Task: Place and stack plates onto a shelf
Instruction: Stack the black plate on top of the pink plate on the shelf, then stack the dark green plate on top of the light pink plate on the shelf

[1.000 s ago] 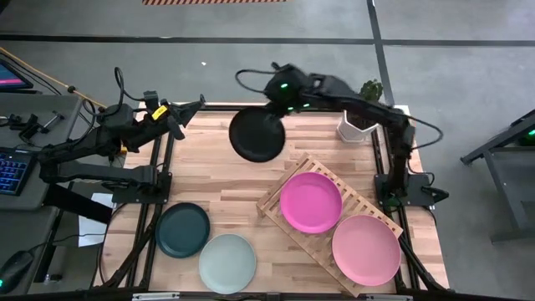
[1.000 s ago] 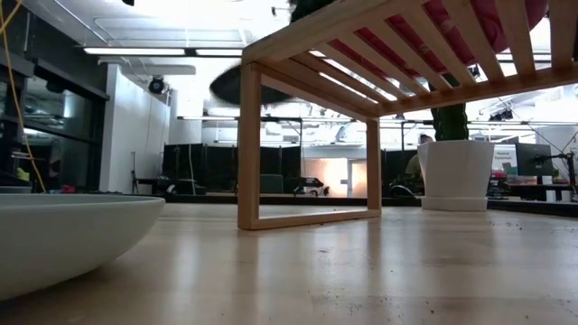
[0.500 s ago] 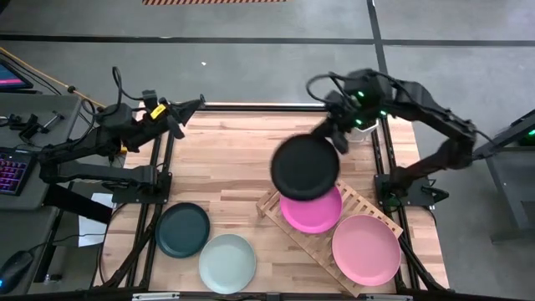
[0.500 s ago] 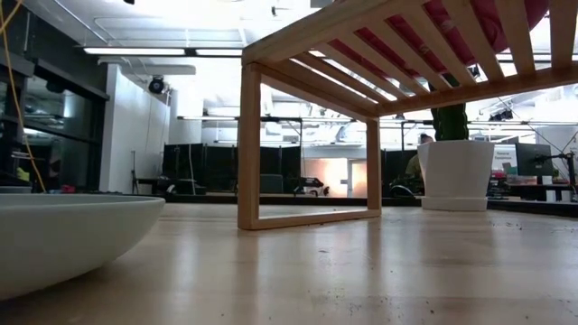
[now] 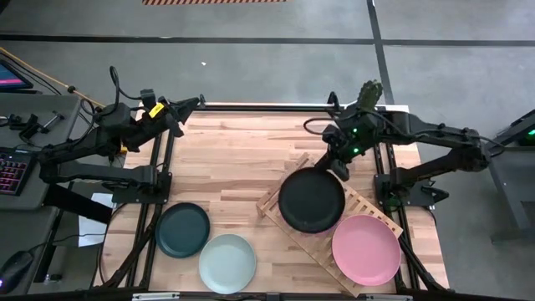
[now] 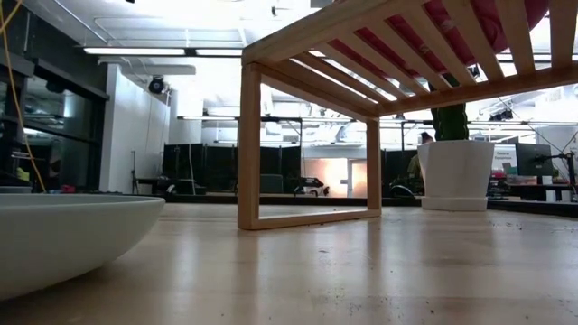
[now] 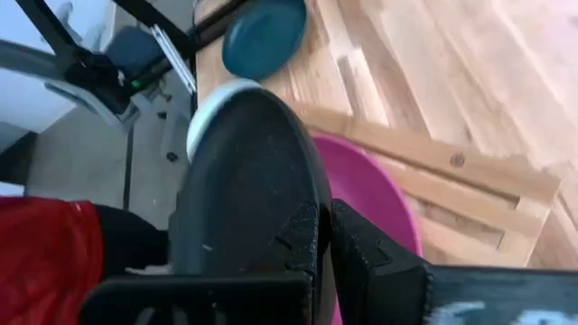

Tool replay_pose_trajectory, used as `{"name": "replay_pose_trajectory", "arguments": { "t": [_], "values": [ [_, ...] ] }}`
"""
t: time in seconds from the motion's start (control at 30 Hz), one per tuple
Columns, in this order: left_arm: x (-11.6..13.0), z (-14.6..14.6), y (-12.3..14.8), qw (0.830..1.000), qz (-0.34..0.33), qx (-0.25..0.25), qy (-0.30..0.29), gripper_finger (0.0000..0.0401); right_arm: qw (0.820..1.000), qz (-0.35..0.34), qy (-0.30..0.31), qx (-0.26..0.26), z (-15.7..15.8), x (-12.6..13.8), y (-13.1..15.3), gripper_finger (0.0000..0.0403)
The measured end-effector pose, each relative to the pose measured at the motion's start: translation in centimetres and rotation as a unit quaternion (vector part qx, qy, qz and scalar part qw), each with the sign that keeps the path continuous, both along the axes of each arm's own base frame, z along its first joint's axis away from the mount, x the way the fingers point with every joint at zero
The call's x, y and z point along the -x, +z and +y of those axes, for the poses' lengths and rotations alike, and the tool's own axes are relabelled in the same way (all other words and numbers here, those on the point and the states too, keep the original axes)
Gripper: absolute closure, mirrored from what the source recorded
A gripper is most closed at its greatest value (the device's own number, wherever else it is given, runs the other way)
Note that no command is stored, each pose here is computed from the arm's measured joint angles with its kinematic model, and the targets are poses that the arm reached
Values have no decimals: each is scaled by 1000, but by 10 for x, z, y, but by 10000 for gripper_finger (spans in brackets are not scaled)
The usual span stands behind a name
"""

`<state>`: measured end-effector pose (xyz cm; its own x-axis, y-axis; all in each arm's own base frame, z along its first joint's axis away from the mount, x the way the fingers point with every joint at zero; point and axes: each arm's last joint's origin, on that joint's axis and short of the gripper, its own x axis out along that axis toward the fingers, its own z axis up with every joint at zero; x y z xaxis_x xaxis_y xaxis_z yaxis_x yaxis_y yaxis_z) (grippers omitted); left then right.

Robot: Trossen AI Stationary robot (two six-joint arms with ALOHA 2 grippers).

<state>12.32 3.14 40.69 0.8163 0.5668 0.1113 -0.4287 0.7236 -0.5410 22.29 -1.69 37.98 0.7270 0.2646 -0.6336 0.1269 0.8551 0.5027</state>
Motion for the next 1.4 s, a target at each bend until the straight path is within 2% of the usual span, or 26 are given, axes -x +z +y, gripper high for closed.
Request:
{"name": "replay_pose_trajectory", "arguments": {
  "t": [0.7, 0.8, 1.17, 1.27, 1.4],
  "values": [
    [0, 0, 0, 1000, 1, 0, 0, 401, 1000, 23, -3, -16, 4, -1, -9, 395],
    [0, 0, 0, 1000, 1, 0, 1, 401, 999, 25, -6, -23, 4, -1, -9, 368],
    [0, 0, 0, 1000, 1, 0, 1, 401, 999, 16, 6, -48, 4, 0, -2, 217],
    [0, 0, 0, 1000, 5, -6, 2, 401, 999, -11, 11, -37, 3, 2, 11, 195],
    [0, 0, 0, 1000, 10, -14, 3, 401, 998, -66, -1, 10, 1, 1, 28, 186]
  ]
}}
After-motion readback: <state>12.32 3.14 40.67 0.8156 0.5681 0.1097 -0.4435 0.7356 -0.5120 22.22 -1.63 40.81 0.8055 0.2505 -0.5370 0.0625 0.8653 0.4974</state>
